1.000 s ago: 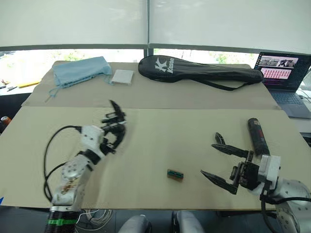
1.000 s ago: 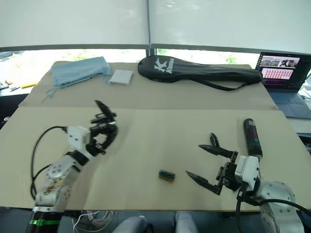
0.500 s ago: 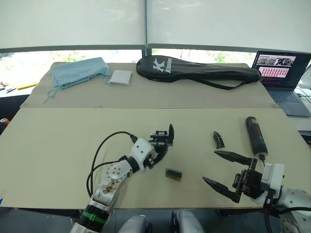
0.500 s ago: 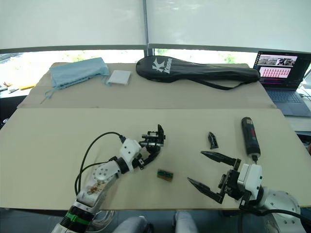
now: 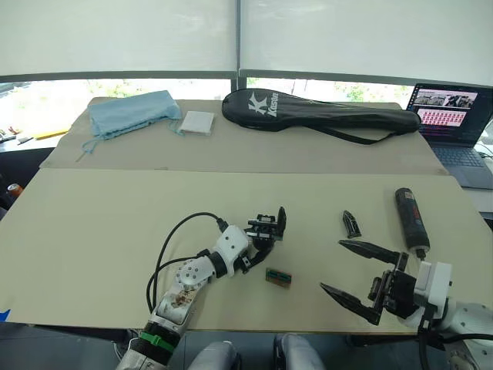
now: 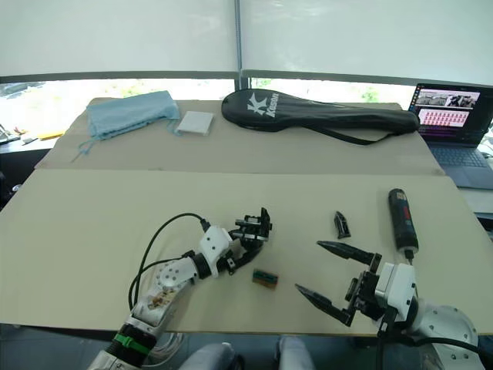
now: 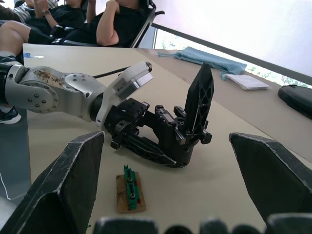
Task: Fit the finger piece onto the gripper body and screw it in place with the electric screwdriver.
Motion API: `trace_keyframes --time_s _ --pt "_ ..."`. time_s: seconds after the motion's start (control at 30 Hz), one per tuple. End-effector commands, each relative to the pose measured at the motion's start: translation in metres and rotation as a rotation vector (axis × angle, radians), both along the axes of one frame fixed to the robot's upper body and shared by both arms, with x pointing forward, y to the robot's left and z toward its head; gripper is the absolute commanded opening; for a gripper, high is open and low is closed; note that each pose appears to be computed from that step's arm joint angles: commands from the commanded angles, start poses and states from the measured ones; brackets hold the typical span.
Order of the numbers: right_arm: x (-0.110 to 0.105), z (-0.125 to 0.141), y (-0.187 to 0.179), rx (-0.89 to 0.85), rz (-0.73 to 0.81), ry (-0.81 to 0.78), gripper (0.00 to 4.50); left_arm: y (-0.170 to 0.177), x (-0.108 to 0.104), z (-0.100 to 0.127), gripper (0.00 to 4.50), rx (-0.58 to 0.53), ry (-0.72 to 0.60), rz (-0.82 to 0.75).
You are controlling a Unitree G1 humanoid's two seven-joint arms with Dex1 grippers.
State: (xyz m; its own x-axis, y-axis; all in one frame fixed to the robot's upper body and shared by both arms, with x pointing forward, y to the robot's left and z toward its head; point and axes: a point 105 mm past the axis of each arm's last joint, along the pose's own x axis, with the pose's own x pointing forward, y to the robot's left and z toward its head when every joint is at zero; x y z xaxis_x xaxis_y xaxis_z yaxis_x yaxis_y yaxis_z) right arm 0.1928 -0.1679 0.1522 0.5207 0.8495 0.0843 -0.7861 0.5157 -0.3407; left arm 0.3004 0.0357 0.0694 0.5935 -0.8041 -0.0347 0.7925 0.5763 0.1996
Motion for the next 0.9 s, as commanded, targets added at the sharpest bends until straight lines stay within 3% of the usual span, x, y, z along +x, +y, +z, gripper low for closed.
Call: trace_keyframes --time_s 0.03,0.13,0.17,0.27,0.4,0.63,0.8,0.9 --pt "-0.001 0.010 0.002 -0.013 0.008 -0.039 4.50 -0.002 -0.001 -0.003 2.33 0.000 0.019 -0.021" --pt "-0.001 0.010 0.002 -0.013 0.008 -0.038 4.50 0.000 -0.001 -0.005 2.33 -0.006 0.041 -0.020" --pt "-0.001 0.010 0.002 -0.013 0.008 -0.039 4.50 0.001 -0.001 -0.006 3.35 -0.007 0.043 -0.018" --pt "0.000 0.010 0.002 -0.010 0.007 -0.039 4.50 0.004 0.000 -0.007 4.42 -0.003 0.051 -0.013" --pt "0.000 0.009 0.002 -0.008 0.007 -0.038 4.50 0.016 0.001 -0.005 4.42 0.006 0.053 -0.015" --pt "0.000 0.007 0.002 -0.006 0.005 -0.036 4.50 0.044 -0.003 0.001 4.42 0.045 0.114 -0.195" --pt "0.000 0.007 0.002 -0.004 0.005 -0.033 4.50 0.055 0.014 0.007 4.42 0.097 0.106 -0.277" --pt "-0.001 0.007 0.001 -0.008 0.006 -0.030 4.50 0.044 0.026 0.013 4.42 0.128 0.093 -0.385"
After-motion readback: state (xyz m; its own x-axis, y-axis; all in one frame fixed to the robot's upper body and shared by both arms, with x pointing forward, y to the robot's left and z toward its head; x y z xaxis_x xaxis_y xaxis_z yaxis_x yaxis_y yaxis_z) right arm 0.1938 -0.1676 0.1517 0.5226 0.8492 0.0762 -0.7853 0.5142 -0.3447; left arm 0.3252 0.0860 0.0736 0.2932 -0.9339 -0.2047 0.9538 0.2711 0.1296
